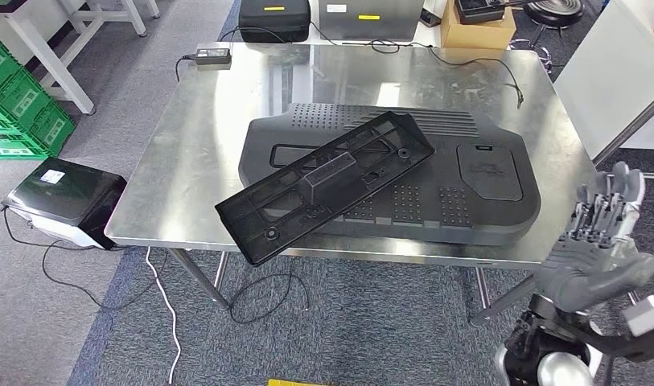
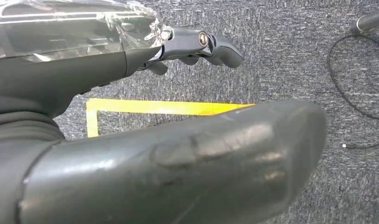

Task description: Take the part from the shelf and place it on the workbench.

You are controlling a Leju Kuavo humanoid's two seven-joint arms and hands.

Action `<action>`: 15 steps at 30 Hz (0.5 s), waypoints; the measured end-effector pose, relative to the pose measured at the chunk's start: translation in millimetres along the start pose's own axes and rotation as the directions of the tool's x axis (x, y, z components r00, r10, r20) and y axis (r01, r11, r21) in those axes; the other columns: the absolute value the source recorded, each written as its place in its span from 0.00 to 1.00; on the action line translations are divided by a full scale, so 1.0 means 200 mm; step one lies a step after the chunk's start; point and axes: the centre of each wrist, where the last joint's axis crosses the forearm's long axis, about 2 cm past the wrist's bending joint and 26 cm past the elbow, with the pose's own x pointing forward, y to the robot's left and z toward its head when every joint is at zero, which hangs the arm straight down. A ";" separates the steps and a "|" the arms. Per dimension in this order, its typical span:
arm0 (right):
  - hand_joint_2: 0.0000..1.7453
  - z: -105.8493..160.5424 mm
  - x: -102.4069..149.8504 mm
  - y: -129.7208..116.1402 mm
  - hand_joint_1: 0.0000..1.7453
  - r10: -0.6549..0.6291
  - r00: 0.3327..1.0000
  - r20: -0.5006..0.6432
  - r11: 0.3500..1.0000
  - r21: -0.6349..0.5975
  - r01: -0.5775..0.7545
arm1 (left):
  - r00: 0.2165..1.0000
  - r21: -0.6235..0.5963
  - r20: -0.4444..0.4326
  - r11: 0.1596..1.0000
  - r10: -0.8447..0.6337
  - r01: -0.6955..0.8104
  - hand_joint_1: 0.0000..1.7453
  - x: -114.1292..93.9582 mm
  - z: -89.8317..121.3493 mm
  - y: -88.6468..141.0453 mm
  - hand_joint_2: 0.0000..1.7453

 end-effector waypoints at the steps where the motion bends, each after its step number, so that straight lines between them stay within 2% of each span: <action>1: 0.00 0.01 0.00 -0.02 0.00 -0.007 1.000 -0.015 1.000 -0.015 0.007 | 1.000 0.002 0.000 1.000 0.003 -0.003 0.00 0.00 0.00 0.00 0.00; 6: 0.00 0.06 -0.02 -0.11 0.00 -0.021 0.999 -0.032 0.998 -0.061 0.019 | 1.000 0.004 0.002 1.000 0.008 -0.008 0.00 0.01 0.00 0.00 0.00; 15: 0.00 0.10 -0.04 -0.20 0.00 0.020 0.998 -0.055 0.996 -0.090 -0.025 | 1.000 0.014 -0.002 1.000 0.014 -0.013 0.00 0.02 -0.01 -0.01 0.00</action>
